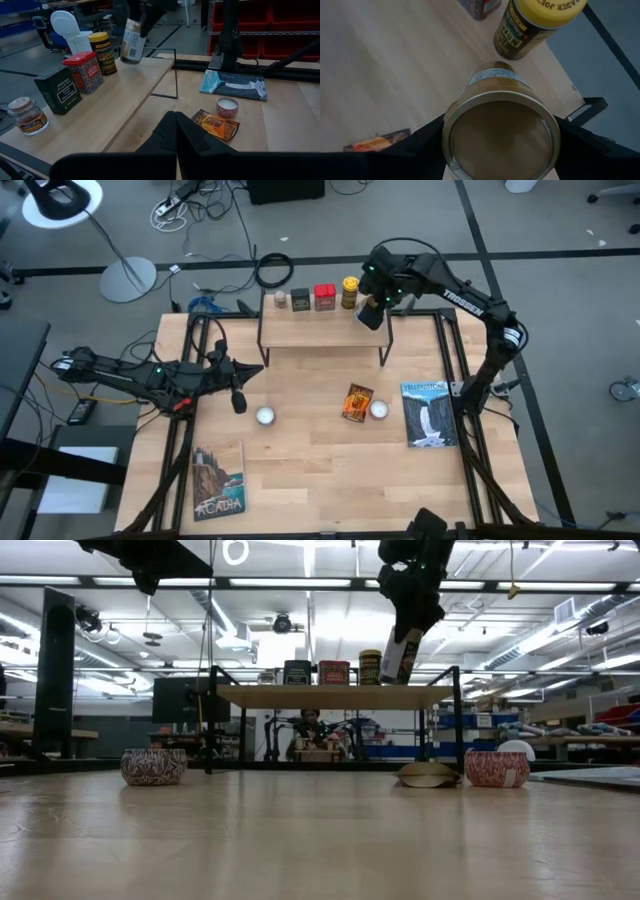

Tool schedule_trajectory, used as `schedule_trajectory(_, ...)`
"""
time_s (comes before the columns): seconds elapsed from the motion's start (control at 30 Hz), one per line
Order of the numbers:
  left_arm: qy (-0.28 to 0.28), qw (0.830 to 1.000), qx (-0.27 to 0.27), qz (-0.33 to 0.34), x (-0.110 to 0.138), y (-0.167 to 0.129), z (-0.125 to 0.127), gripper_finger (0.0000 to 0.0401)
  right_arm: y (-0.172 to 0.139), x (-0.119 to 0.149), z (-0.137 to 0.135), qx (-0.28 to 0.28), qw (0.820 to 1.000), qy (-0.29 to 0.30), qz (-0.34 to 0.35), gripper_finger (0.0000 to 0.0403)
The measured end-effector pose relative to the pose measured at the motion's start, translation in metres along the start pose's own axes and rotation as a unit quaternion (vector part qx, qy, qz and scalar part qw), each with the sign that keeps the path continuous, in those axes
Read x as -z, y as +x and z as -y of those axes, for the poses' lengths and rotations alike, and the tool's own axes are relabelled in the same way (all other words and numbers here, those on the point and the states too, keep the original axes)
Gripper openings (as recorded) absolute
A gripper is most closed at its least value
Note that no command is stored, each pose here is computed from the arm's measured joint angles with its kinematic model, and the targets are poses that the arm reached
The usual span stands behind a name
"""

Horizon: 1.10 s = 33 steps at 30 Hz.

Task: Shelf spices
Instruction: Put the gold seasoning bottle on the shelf

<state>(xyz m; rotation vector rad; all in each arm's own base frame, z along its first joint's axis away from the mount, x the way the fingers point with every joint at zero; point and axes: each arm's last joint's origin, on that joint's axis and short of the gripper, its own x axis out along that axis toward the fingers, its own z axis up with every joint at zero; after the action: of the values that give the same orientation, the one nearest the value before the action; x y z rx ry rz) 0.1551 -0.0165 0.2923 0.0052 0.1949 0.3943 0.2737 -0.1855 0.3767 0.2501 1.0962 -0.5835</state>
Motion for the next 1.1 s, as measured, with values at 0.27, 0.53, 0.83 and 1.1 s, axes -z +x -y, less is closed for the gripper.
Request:
schedule_trajectory(0.27, 0.0, 1.0, 0.0, 0.0, 0.0, 0.0, 0.0, 0.0001, 0.001, 0.001, 0.012, 0.008, 1.0, 0.009, -0.004, 0.028)
schedule_trajectory(0.53, 0.0, 1.0, 0.0, 0.0, 0.0, 0.0, 0.0, 0.0001, 0.002, 0.005, 0.033, 0.017, 0.999, 0.027, -0.013, 0.028)
schedule_trajectory(0.83, 0.0, 1.0, 0.0, 0.0, 0.0, 0.0, 0.0, 0.0001, 0.002, 0.006, 0.041, 0.009, 0.999, 0.029, -0.014, 0.0281)
schedule_trajectory(1.1, -0.002, 1.0, 0.0, 0.0, 0.0, 0.0, 0.0, 0.0001, 0.016, 0.002, 0.043, 0.004, 0.999, 0.021, -0.024, 0.0281)
